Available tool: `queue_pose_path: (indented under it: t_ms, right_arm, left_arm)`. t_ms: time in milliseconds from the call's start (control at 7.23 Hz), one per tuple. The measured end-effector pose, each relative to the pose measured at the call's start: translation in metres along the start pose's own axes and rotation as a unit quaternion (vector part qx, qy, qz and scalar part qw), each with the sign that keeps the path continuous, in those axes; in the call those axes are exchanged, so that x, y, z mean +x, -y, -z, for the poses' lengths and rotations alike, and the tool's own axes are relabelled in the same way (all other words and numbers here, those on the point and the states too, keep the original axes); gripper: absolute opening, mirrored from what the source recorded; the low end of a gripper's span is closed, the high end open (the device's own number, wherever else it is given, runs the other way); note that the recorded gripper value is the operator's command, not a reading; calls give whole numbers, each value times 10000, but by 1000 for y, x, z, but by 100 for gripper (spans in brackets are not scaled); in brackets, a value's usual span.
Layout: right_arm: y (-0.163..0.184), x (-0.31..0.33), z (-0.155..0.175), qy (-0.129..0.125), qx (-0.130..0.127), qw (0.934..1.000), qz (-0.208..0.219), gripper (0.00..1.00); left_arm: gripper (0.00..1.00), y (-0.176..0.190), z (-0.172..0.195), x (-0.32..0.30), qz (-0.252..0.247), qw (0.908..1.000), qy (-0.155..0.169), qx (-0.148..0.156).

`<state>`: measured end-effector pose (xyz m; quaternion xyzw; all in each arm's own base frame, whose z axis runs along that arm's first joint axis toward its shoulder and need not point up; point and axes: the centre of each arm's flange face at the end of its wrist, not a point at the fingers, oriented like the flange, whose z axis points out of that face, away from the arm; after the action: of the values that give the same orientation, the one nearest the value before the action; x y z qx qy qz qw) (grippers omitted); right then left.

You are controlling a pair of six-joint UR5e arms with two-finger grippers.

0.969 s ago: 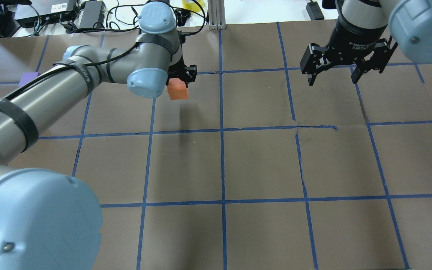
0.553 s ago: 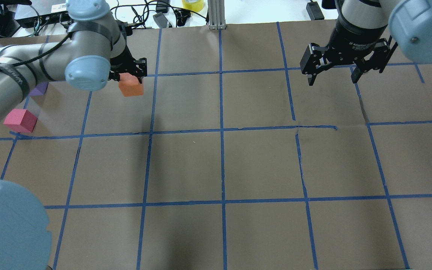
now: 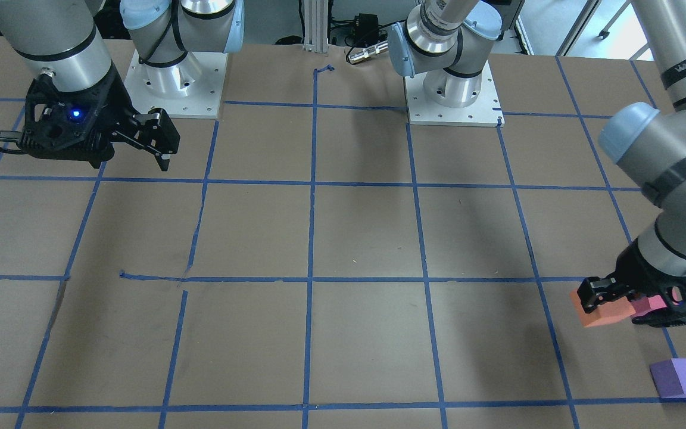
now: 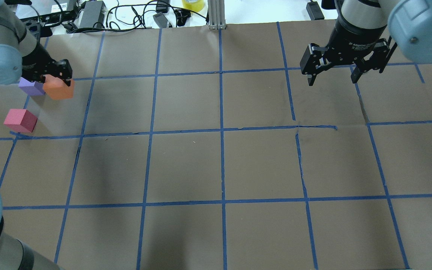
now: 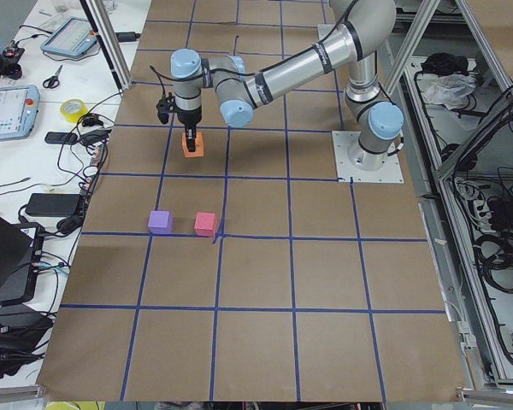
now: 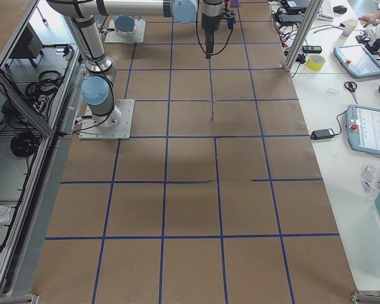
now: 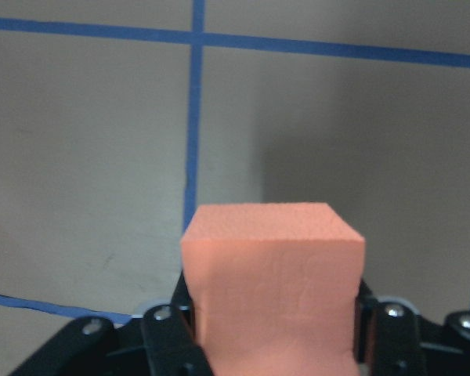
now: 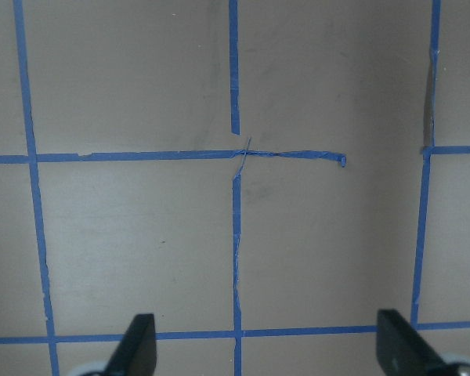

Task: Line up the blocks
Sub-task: 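Carry the orange cube with the left gripper toward the purple cube, then place the orange cube between the purple and pink cubes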

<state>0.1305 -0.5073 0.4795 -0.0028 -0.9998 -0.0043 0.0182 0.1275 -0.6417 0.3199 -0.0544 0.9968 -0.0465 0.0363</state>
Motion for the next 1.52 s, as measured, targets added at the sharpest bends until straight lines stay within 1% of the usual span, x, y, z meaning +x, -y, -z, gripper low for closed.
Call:
queue_pose_path:
  t_ms: [277, 692, 969, 1522]
  right_arm:
    - [0, 0, 0, -2, 5, 10000, 9, 100]
    - [0, 0, 0, -4, 8, 10000, 13, 100]
    - [0, 0, 0, -11, 7, 10000, 13, 100]
    - [0, 0, 0, -15, 3, 10000, 13, 100]
  left_arm:
    - [0, 3, -14, -70, -55, 9999, -112, 8]
    - [0, 26, -42, -156, -183, 9998, -105, -12]
    - [0, 35, -61, -172, -218, 9996, -184, -73]
    - [0, 38, -83, -173, -269, 9990, -343, -125]
